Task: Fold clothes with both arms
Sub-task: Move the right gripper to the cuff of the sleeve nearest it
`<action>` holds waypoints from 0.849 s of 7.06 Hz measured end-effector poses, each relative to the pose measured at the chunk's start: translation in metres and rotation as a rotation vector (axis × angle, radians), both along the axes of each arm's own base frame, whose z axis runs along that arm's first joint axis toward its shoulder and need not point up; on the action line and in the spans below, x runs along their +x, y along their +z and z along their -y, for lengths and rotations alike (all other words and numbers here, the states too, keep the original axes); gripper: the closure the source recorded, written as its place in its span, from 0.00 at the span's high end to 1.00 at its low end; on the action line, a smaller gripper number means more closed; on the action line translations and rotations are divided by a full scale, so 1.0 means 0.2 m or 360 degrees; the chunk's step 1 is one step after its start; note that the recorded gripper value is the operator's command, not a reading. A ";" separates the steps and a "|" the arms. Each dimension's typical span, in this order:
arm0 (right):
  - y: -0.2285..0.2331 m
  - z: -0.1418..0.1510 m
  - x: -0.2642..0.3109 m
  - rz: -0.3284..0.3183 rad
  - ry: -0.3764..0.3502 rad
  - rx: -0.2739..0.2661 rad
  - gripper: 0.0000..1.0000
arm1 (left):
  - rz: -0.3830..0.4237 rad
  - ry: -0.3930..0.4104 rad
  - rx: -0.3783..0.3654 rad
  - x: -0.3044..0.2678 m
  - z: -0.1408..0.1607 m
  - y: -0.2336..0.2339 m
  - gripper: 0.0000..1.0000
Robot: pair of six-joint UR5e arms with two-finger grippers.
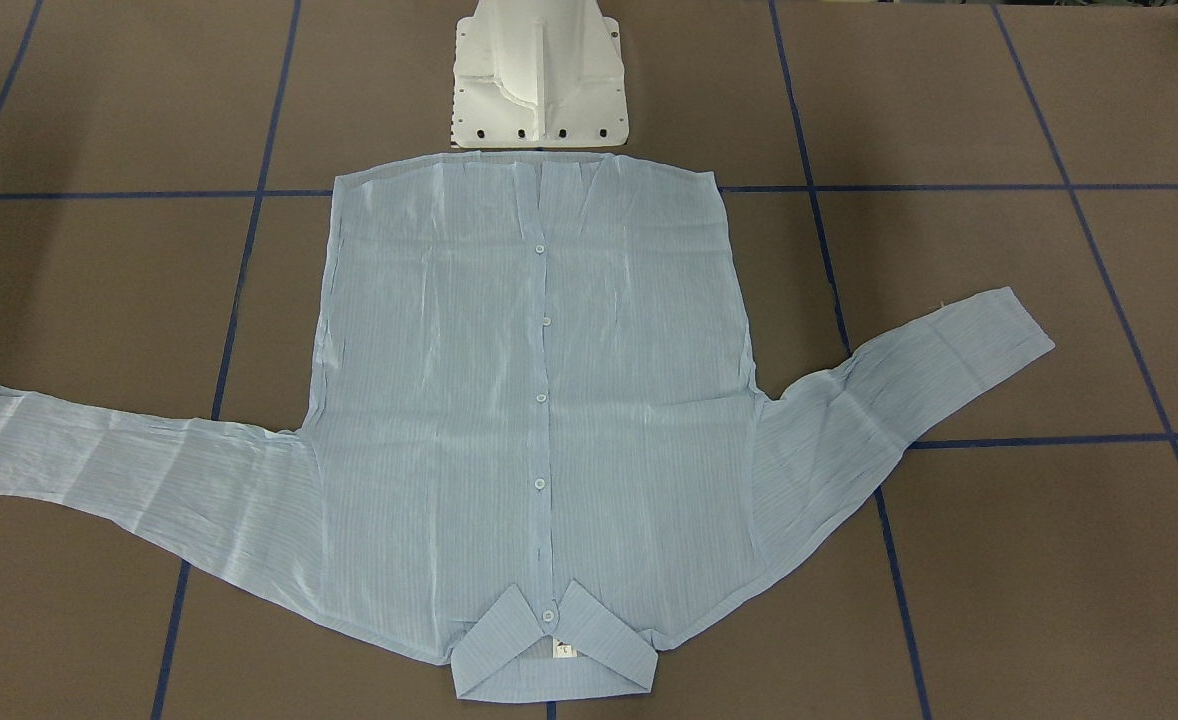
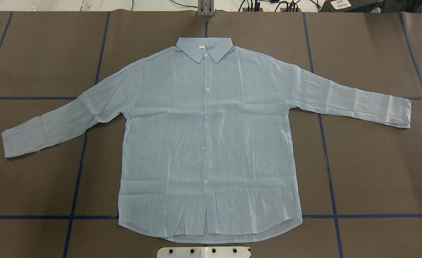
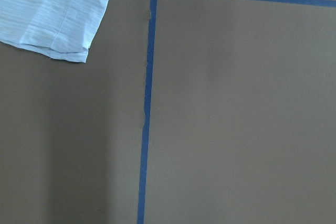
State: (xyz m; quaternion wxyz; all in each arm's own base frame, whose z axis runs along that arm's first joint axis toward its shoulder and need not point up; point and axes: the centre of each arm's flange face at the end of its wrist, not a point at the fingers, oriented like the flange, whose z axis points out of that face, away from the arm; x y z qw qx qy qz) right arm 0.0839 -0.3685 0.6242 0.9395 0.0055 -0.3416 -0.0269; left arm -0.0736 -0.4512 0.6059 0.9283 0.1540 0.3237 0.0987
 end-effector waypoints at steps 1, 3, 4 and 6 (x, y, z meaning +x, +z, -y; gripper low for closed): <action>-0.01 0.01 0.00 0.0000 0.0001 0.0033 1.00 | 0.0001 0.0002 0.0063 0.00 0.01 -0.02 1.00; -0.10 0.08 -0.01 -0.0005 0.0001 0.0289 1.00 | 0.0003 0.0009 0.0216 0.01 0.04 -0.10 1.00; -0.18 0.13 0.00 -0.0013 0.0003 0.0527 1.00 | 0.0004 0.0009 0.0392 0.02 0.08 -0.20 1.00; -0.19 0.24 -0.01 0.0022 0.0047 0.0740 1.00 | -0.0006 -0.0012 0.0754 0.03 0.17 -0.34 1.00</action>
